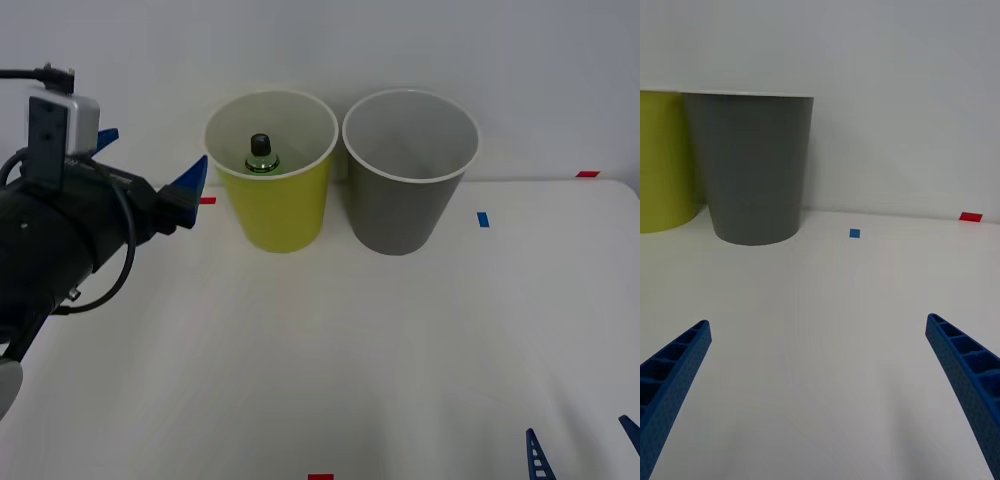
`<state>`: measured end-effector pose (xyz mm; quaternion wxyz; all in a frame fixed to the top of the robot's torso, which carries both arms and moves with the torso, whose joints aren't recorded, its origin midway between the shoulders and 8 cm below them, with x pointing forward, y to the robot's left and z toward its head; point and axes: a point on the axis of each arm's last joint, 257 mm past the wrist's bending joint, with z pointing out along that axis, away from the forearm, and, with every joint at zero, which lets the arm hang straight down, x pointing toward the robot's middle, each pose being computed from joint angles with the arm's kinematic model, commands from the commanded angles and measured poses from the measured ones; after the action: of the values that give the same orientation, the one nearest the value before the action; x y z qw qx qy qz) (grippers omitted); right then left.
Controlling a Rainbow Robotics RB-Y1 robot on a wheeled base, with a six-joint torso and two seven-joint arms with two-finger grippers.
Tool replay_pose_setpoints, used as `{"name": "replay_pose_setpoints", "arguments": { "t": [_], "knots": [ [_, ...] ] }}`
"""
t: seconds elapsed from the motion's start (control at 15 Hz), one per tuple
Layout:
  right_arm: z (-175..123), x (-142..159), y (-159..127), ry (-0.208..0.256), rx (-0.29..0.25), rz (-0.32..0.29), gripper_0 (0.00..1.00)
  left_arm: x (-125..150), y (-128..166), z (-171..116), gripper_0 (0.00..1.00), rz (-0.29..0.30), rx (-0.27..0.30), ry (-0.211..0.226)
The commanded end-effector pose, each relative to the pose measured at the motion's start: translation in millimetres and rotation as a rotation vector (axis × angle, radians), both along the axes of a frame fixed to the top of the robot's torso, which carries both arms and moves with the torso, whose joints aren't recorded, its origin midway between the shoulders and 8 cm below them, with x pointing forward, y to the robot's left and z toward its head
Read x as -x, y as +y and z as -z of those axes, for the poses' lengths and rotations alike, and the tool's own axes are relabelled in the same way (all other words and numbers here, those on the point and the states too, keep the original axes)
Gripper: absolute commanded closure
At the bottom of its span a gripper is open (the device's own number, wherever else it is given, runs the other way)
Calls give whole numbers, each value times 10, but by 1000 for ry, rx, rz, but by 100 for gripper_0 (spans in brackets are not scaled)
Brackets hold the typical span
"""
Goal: Put cans in the gray bin and PET bottles in the light green bin.
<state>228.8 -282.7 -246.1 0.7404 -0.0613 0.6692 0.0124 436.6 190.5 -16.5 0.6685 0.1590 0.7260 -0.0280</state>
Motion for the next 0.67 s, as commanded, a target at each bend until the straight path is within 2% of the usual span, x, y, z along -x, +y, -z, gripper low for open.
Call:
{"name": "replay_pose_setpoints", "arguments": {
  "t": [0.07, 0.27, 0.4, 0.53, 0.67],
  "knots": [
    [0, 0, 0, 0, 0, 0, 0, 251, 192, 555, 0, -47, 42, 115],
    [0, 0, 0, 0, 0, 0, 0, 315, 313, 724, 0, -123, 128, 139],
    [0, 0, 0, 0, 0, 0, 0, 369, 350, 820, 0, -153, 178, 153],
    [0, 0, 0, 0, 0, 0, 0, 385, 368, 838, 0, -164, 197, 151],
    [0, 0, 0, 0, 0, 0, 0, 401, 314, 684, 0, -133, 255, 37]
  ]
}}
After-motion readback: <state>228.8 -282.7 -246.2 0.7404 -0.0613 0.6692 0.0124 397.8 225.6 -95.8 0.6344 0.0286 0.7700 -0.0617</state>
